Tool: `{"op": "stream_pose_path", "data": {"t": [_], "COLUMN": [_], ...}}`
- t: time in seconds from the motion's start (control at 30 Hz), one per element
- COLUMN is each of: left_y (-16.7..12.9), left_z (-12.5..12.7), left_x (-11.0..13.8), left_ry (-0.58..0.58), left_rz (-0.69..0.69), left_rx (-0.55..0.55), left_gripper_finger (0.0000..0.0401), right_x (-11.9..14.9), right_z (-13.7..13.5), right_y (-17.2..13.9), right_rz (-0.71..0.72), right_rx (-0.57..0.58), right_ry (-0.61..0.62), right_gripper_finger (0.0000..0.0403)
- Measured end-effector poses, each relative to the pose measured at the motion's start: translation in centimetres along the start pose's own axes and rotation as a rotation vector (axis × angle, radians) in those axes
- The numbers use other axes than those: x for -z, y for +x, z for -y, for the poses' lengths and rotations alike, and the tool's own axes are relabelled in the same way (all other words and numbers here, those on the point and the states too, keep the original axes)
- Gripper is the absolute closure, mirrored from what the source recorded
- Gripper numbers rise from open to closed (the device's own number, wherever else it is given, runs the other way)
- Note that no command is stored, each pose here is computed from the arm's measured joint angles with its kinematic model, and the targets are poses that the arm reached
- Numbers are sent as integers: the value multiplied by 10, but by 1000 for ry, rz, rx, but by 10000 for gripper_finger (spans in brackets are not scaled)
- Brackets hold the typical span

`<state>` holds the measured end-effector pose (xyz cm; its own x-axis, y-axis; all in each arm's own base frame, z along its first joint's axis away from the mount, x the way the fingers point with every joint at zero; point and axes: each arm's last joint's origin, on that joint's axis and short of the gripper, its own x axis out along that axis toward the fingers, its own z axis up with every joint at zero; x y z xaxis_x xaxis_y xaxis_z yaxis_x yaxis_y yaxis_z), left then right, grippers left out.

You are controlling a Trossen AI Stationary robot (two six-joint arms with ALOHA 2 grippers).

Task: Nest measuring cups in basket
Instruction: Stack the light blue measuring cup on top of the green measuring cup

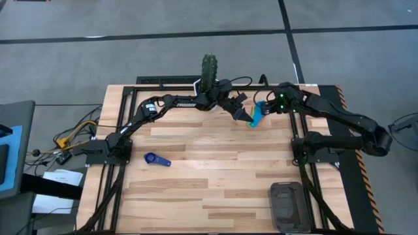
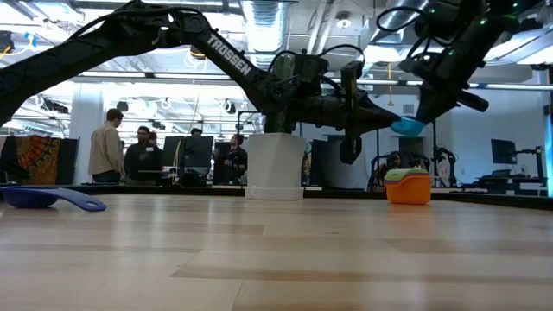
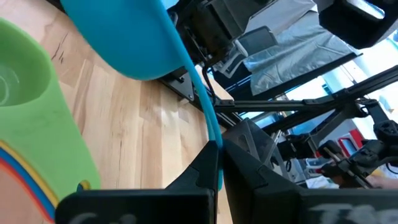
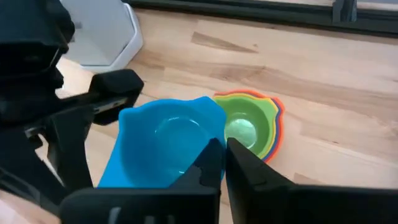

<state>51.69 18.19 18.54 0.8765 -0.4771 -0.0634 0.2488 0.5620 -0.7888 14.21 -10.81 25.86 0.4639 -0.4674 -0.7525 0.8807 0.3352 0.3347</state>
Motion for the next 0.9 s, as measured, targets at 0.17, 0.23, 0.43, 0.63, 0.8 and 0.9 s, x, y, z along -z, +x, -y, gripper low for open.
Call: {"op": "stream_pose_path", "data": {"t": [0.17,0.23,0.43,0.63,0.8,0.9], "left_y": [0,0,0,0,-1,0], "left_z": [1,1,1,2,2,3], "left_x": [0,0,0,-1,-2,-2], "left_ry": [8,13,18,13,11,16], "left_rz": [1,1,-1,-3,-1,8], "left_rx": [3,6,9,14,10,7], "left_gripper_finger": [401,401,401,401,398,382], "right_x": [-3,-3,-4,-3,-2,-2], "right_z": [-3,-3,-2,-1,0,3], "right_y": [-1,-2,-2,-1,-1,-3], "right_rz": [38,40,29,18,0,-28], "right_rx": [-33,-37,-49,-43,-45,-21], "right_ry": [10,11,18,7,33,69], "right_gripper_finger": [333,320,327,372,391,387]}}
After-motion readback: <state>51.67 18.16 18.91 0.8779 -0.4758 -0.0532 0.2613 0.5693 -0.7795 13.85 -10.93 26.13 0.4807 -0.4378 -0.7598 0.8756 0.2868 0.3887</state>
